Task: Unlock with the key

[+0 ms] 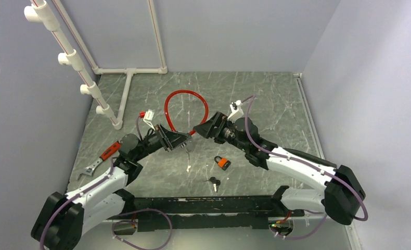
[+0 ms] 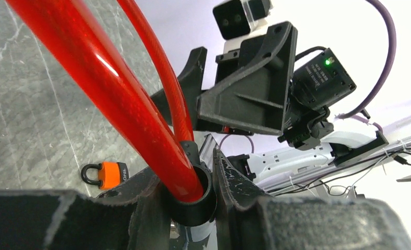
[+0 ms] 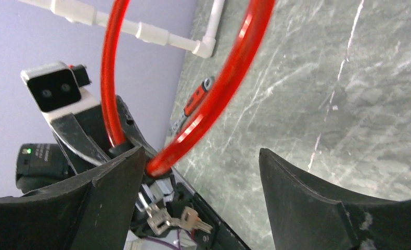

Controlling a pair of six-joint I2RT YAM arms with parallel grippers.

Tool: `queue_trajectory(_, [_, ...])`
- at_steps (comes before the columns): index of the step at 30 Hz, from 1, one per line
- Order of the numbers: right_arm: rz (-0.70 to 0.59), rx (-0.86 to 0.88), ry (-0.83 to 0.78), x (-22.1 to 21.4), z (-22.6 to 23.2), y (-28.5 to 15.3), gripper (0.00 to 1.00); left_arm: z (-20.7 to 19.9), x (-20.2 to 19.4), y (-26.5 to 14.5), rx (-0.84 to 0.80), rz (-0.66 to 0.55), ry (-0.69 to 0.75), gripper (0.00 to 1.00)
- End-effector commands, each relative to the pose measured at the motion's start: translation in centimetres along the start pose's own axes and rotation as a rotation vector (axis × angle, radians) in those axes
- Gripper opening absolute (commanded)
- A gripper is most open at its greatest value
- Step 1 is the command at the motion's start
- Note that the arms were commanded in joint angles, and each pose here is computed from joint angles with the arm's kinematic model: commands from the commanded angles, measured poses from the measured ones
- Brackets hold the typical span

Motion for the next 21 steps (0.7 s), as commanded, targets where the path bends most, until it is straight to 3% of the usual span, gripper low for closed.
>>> queue_trajectory(1, [-0.145, 0.084, 0.035, 3.9, 3.0, 1.2, 0.81, -2.9, 0.4, 0.5, -0.151, 0.031, 0.084, 0.00])
queue_trajectory(4, [-0.161, 0.093, 0.022, 4.5, 3.3, 1.9, 0.55, -2.9, 0.4, 0.7, -0.158, 0.039, 0.080, 0.00])
queue_trajectory(8, [-0.152, 0.092, 0.005, 4.4, 3.1, 2.4, 0.01, -3.0, 0.3, 0.7, -0.159, 0.048, 0.082, 0.00])
queue_trajectory(18, [-0.340, -0.063, -0.162, 8.3, 1.4, -2.0, 0.00, -2.8, 0.3, -0.3, -0.072, 0.017, 0.082, 0.00])
queue_trajectory(21, [-0.345, -0.054, -0.185, 8.4, 1.5, -2.5, 0.00, -2.8, 0.3, -0.4, -0.057, 0.014, 0.085, 0.00])
Point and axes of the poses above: each gripper's point midway between its finger pads, its own y axis out along the fingers, its own z axis along the line the jaws close on, x = y × z, the point moved 6 cm from there along -y, back along the fingers, and after that the axes turned 15 degrees about -y, right-handed, at the moved point
